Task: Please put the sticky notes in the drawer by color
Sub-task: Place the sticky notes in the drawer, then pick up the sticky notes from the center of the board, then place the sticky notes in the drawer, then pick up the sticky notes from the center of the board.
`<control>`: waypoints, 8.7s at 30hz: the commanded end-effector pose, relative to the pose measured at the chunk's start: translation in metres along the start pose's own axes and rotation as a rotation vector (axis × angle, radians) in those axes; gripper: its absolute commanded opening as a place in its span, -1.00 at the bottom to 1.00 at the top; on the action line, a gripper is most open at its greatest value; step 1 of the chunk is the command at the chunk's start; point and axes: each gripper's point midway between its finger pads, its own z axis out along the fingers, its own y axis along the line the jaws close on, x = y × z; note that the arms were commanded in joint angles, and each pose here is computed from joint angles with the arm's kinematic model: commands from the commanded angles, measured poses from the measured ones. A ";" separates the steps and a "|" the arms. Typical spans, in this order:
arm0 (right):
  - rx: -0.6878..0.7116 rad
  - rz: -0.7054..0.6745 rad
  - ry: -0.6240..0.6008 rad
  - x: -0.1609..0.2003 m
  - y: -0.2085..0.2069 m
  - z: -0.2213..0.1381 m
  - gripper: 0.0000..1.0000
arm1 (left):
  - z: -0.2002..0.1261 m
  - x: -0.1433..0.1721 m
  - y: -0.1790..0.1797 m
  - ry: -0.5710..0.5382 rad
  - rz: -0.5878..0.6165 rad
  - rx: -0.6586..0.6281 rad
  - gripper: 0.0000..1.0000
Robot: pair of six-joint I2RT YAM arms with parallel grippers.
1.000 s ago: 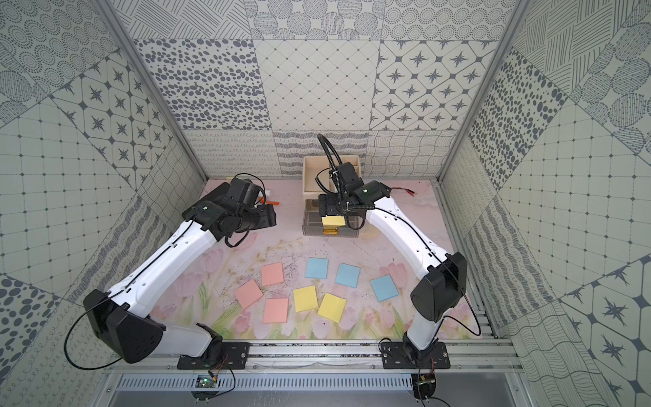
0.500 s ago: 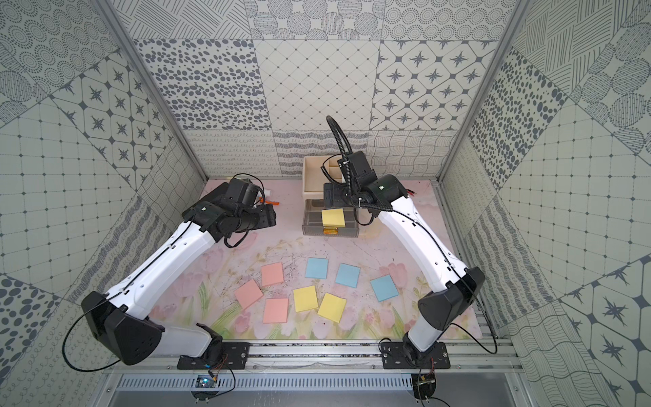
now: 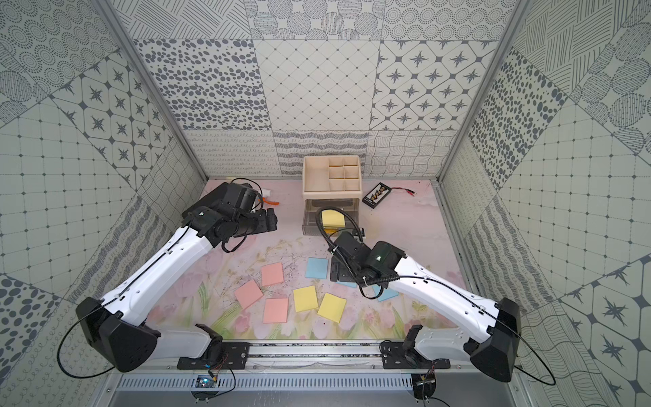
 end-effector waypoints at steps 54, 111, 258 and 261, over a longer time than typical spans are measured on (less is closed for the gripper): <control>0.225 0.318 0.138 0.084 0.035 0.137 0.98 | -0.033 0.031 0.013 -0.013 0.057 0.081 0.85; 0.154 0.226 0.054 0.053 0.042 0.064 0.59 | -0.034 0.035 0.019 -0.020 0.023 0.065 0.85; 0.031 -0.227 0.239 0.057 0.139 0.153 0.98 | -0.049 0.031 0.077 0.019 -0.242 0.056 1.00; 0.036 -0.223 0.255 0.062 0.136 0.156 0.98 | -0.049 0.032 0.077 0.020 -0.243 0.056 1.00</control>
